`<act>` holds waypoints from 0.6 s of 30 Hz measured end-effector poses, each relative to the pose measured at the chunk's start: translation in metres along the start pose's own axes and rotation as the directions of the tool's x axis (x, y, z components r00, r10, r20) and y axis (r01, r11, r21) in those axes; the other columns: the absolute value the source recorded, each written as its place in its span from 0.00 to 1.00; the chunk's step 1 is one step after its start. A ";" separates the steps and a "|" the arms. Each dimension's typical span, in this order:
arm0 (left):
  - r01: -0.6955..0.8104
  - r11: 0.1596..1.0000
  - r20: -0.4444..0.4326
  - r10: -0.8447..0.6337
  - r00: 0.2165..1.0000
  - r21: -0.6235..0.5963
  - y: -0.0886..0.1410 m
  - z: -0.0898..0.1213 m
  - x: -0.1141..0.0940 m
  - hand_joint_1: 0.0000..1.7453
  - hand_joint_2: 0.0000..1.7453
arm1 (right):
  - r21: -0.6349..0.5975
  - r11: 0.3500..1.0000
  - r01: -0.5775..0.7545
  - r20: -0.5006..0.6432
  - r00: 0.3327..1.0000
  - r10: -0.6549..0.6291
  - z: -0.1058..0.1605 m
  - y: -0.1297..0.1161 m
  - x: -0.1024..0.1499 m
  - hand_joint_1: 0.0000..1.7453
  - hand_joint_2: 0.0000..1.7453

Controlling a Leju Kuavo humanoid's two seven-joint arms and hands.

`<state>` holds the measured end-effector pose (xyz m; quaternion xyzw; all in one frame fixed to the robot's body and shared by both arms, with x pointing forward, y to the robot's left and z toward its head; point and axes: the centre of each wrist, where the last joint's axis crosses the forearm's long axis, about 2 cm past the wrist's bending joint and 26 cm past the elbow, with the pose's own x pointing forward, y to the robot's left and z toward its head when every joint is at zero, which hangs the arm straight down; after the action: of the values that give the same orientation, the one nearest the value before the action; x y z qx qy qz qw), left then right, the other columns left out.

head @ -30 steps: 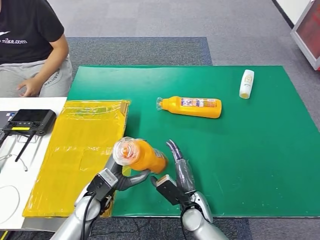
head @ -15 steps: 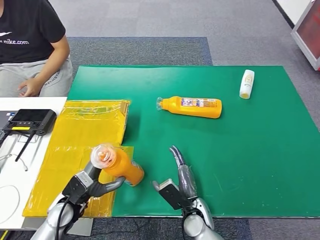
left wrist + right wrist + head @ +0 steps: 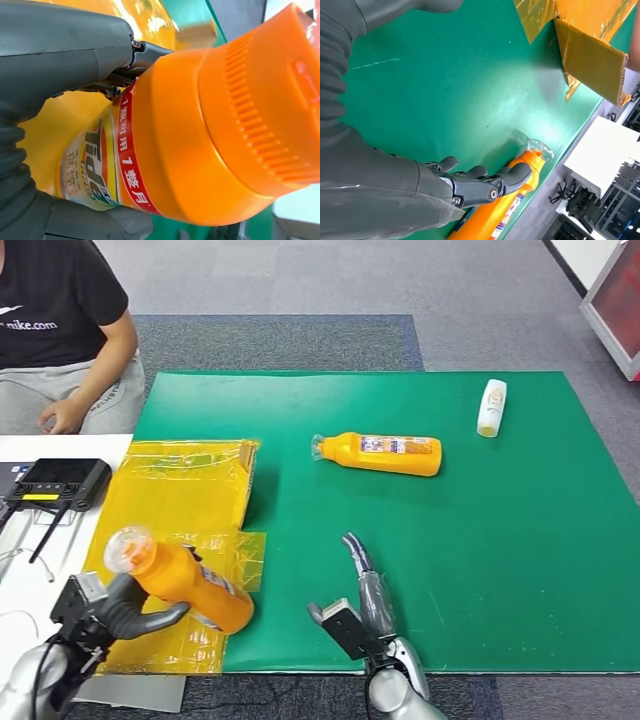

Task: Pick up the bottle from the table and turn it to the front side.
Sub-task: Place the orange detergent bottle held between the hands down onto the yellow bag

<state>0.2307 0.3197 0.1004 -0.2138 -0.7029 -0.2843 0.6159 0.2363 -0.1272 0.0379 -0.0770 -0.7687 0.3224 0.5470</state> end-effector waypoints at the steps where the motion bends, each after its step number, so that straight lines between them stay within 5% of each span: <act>1: 0.018 1.000 -0.011 -0.018 1.000 0.002 0.010 0.006 0.003 1.00 1.00 | 0.001 1.000 0.001 0.000 1.000 -0.001 0.000 0.000 -0.001 0.00 1.00; 10: 0.210 0.977 -0.096 -0.206 0.974 0.030 0.084 0.032 0.040 1.00 1.00 | 0.002 1.000 0.006 -0.004 1.000 -0.005 -0.001 0.001 -0.003 0.00 1.00; 18: 0.288 0.956 -0.086 -0.283 0.955 0.051 0.112 0.031 0.063 1.00 1.00 | 0.002 1.000 0.006 -0.006 1.000 -0.006 0.000 0.002 -0.003 0.00 1.00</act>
<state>0.2707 0.4207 0.1751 -0.0794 -0.7107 -0.3559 0.6016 0.2375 -0.1272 0.0344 -0.0751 -0.7671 0.3213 0.5501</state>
